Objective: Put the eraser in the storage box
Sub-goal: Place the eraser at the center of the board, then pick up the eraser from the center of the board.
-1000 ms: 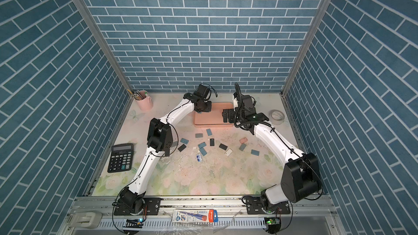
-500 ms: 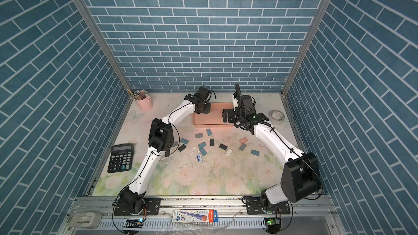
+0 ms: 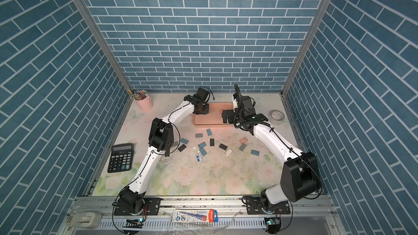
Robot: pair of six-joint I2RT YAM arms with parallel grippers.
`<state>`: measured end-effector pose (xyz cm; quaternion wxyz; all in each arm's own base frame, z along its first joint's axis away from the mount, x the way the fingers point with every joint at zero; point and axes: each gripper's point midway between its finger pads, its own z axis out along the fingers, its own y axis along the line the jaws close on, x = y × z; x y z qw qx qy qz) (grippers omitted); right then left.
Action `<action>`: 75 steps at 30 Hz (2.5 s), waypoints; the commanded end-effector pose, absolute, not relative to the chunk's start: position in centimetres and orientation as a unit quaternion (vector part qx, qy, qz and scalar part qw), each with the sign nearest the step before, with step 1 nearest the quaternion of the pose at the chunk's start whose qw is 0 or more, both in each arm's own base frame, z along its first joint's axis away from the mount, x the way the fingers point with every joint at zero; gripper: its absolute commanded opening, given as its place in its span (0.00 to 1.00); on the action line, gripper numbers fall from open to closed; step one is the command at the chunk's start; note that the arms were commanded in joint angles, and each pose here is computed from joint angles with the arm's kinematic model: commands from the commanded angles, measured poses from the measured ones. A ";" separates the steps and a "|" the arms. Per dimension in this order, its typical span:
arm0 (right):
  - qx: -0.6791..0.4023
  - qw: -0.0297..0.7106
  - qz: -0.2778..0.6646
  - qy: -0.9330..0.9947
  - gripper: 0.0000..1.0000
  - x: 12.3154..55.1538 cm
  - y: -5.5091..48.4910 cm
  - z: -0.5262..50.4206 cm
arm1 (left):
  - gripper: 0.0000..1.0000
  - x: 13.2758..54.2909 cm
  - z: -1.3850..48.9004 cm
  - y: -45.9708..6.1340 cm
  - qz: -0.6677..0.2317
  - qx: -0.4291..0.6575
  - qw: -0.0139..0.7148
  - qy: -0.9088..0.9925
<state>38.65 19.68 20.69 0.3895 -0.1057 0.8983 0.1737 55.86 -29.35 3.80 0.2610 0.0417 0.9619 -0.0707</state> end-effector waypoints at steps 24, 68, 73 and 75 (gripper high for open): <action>-0.005 0.333 0.100 0.938 0.97 37.8 14.2 18.1 | 0.59 54.1 18.7 -30.8 -0.146 0.058 0.344 0.926; 0.202 0.156 0.015 0.967 0.50 34.3 10.8 1.0 | 0.99 35.5 25.8 -25.6 -0.099 0.116 0.444 0.883; 0.189 0.162 0.000 0.969 0.46 33.9 11.0 1.4 | 0.99 35.5 26.2 -25.5 -0.098 0.116 0.454 0.878; 0.179 0.165 -0.007 0.970 0.45 33.9 11.1 1.5 | 1.00 35.5 26.3 -25.6 -0.101 0.118 0.455 0.877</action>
